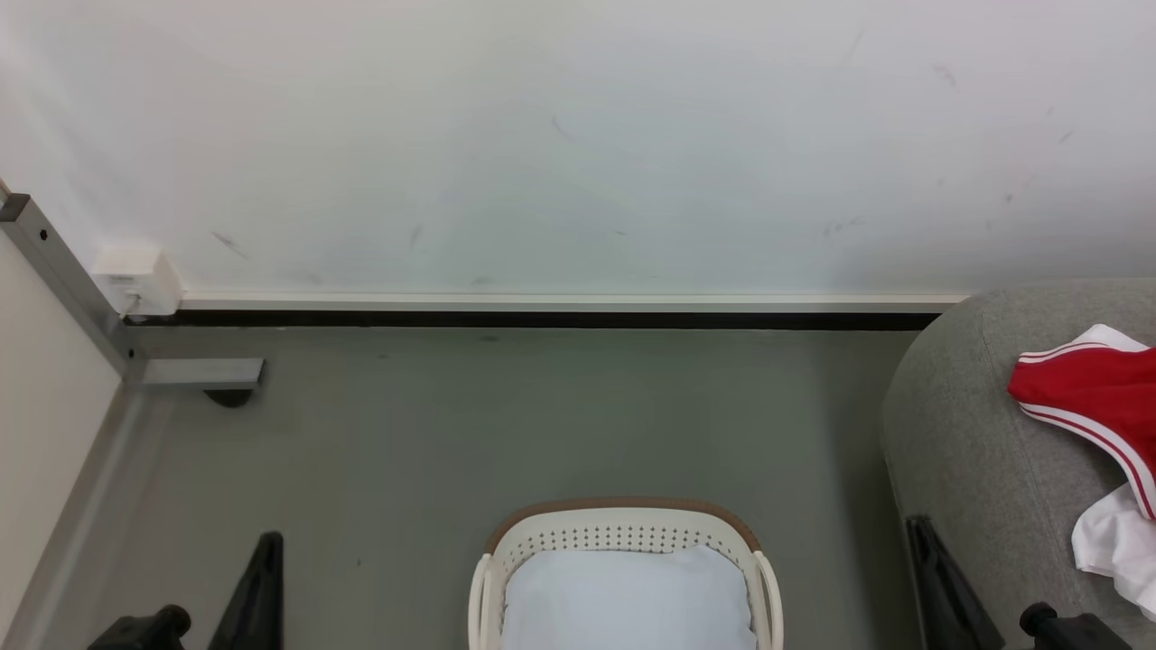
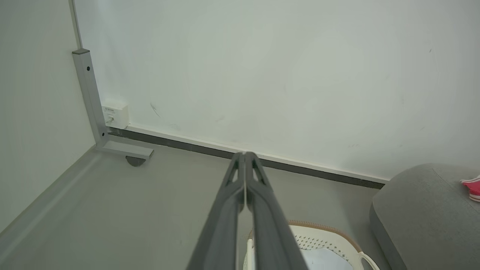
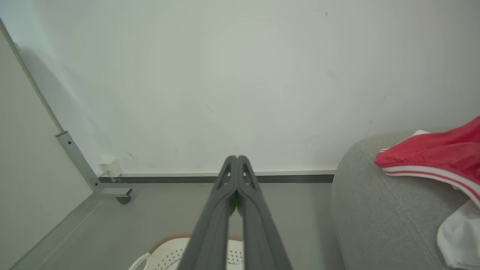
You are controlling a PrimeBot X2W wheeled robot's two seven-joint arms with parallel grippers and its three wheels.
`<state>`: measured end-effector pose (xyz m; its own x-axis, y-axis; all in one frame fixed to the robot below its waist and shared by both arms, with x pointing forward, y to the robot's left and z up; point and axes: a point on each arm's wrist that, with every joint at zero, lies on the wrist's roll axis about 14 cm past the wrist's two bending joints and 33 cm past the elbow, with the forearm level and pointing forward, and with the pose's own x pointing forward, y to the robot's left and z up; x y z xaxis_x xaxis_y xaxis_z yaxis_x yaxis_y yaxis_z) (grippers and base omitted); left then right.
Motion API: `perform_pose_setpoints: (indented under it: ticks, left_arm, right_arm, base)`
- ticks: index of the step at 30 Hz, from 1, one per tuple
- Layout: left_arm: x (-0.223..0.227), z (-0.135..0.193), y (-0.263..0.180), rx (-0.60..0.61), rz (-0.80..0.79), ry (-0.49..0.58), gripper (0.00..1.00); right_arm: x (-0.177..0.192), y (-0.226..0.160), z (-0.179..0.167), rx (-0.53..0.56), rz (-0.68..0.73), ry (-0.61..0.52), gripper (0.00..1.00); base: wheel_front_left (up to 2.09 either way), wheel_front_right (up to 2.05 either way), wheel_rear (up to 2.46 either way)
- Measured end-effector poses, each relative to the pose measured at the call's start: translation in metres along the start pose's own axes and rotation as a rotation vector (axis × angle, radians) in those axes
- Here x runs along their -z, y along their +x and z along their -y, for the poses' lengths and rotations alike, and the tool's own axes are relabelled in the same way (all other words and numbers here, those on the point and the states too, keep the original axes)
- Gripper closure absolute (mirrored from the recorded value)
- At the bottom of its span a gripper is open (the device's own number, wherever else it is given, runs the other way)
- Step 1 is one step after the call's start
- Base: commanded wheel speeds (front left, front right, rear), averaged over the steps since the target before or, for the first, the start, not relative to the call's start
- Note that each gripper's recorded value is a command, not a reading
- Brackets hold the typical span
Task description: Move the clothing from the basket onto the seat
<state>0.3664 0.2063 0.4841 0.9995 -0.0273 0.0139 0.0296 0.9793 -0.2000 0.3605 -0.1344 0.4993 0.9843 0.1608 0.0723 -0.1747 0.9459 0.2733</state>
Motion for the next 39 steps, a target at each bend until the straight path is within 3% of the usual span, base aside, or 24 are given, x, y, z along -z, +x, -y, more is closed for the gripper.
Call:
perform_pose_setpoints:
  ticks: [39]
  left_arm:
    - [0.001,-0.007,0.007,-0.119,-0.029,-0.599,1.00]
  right_arm:
    - [-0.003,0.005,0.037,0.148,0.000,0.565,1.00]
  base:
    - [0.00,0.00,0.00]
